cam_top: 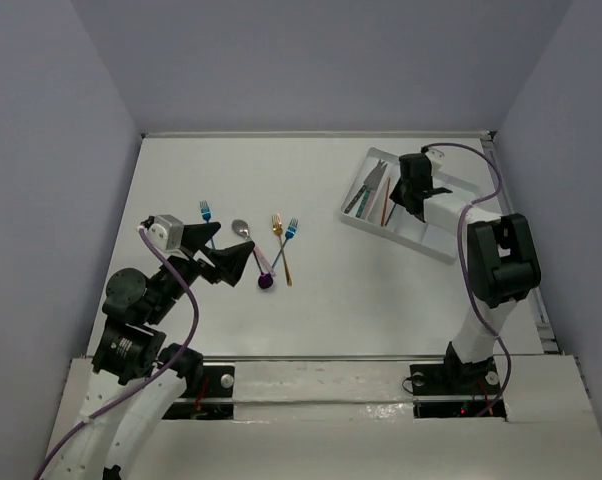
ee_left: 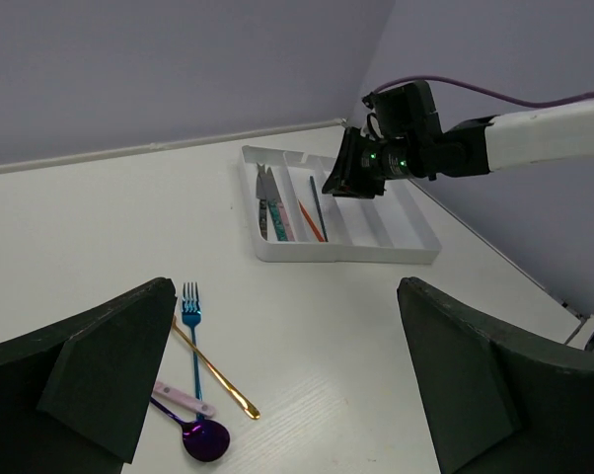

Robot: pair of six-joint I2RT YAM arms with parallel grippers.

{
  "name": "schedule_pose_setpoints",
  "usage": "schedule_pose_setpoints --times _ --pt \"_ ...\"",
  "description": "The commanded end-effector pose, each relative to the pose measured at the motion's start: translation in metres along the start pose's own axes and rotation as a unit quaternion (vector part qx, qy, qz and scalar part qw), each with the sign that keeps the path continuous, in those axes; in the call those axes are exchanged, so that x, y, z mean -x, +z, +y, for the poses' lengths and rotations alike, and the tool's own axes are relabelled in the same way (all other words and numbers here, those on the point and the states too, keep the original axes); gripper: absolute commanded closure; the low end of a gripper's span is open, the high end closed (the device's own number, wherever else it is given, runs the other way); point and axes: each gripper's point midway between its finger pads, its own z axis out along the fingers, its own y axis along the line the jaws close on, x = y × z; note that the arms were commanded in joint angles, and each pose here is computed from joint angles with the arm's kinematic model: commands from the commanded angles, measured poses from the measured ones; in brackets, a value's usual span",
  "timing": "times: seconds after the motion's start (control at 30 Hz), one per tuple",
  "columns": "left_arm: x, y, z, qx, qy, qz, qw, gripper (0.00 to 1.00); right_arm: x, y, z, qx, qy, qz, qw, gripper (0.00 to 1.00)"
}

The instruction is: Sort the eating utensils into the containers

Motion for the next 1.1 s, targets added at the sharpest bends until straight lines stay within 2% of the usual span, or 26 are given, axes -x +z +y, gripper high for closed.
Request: schedule_pose_setpoints --times 0.0,0.03,0.1,0.23,0.37,0.43,0.47,0.53,0.57,0.7,0.83,1.07 --pt "0.01 -0.001 -0.006 -0.013 0.007 -0.018 1.0 0.01 0.031 -0.005 0.024 0.044 0.011 -0.023 0.999 0.61" --pt "0.01 -0.001 -0.006 -0.012 0.007 -0.018 1.0 0.01 0.031 -0.007 0.028 0.054 0.01 -0.019 0.998 0.52" --pt "0.01 -0.001 -0.007 -0.013 0.007 -0.018 1.0 0.01 0.034 -0.014 0.032 0.07 0.006 -0.019 0.997 0.43" --pt "0.01 0.0 -0.006 -0.013 0.007 -0.018 1.0 0.01 0.031 -0.04 0.047 0.114 -0.015 -0.017 0.993 0.37" --pt "0.011 0.0 -0.005 -0.009 0.008 -0.019 1.0 0.01 0.002 -0.089 0.101 0.196 -0.061 -0.02 0.979 0.38" --pt "0.011 0.0 -0.004 -0.007 0.007 -0.018 1.0 0.01 -0.021 -0.106 0.12 0.217 -0.094 -0.01 0.972 0.43" --pt "0.011 0.0 -0.004 -0.005 0.007 -0.02 1.0 0.01 -0.046 -0.123 0.139 0.24 -0.126 0.005 0.962 0.45" --pt "0.011 0.0 -0.003 -0.003 0.006 -0.019 1.0 0.01 -0.07 -0.138 0.159 0.258 -0.153 0.015 0.954 0.49" --pt "0.01 0.001 -0.002 -0.002 0.006 -0.018 1.0 0.01 -0.099 -0.149 0.167 0.265 -0.187 0.037 0.945 0.52" --pt "0.011 0.0 -0.001 0.0 0.008 -0.02 1.0 0.01 -0.153 -0.171 0.189 0.282 -0.251 0.067 0.924 0.52" --pt "0.011 0.0 -0.002 -0.003 0.007 -0.019 1.0 0.01 -0.193 -0.182 0.205 0.285 -0.306 0.089 0.904 0.53" --pt "0.011 0.0 -0.003 -0.005 0.008 -0.019 1.0 0.01 -0.226 -0.173 0.216 0.265 -0.339 0.112 0.896 0.56"
